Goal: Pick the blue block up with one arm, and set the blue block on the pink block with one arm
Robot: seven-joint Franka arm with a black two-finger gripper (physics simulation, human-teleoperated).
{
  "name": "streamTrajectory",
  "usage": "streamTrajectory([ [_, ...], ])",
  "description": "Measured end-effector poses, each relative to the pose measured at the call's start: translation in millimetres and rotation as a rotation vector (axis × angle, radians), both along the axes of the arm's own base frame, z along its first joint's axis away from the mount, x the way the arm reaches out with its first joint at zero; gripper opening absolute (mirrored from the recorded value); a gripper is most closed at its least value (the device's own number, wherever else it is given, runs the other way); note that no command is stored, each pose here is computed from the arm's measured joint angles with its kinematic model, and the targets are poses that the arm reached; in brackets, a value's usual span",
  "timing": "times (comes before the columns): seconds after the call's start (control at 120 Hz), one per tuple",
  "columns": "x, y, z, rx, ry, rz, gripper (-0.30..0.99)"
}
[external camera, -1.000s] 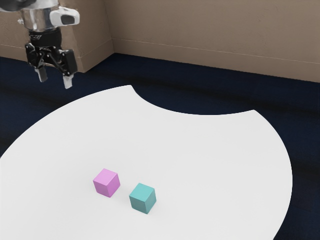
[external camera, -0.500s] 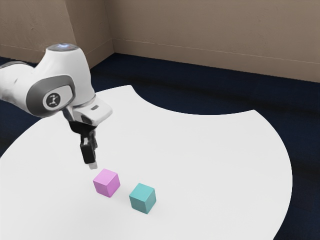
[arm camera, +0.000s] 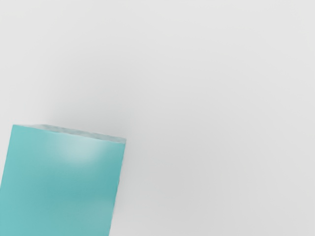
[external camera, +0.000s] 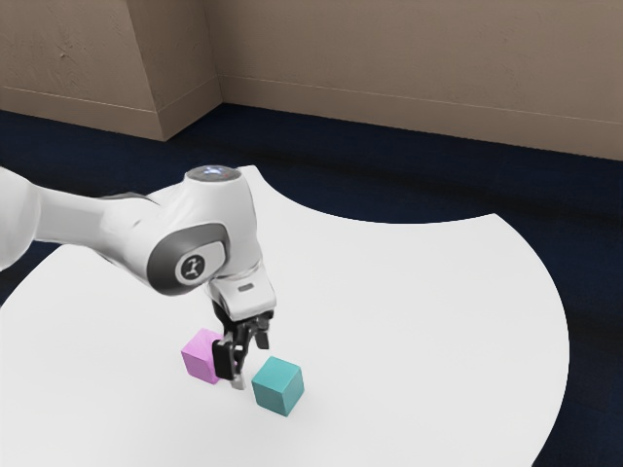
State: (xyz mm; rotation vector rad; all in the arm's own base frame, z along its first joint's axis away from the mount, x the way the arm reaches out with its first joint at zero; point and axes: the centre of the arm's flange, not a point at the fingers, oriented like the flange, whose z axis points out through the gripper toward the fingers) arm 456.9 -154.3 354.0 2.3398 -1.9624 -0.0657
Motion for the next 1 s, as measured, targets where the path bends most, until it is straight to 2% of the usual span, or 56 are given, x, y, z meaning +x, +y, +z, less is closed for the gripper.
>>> streamTrajectory([
  [0.092,6.8,-1.8,-17.9,-0.019,0.001,-0.044,0.69],
  [0.233,16.9,-4.8,-23.2,-0.049,-0.032,-0.097,0.69],
  [0.633,39.5,-10.8,-63.0,-0.096,-0.06,-0.187,0.69],
  [1.0,47.8,-7.4,-106.7,-0.108,-0.032,-0.225,0.69],
])
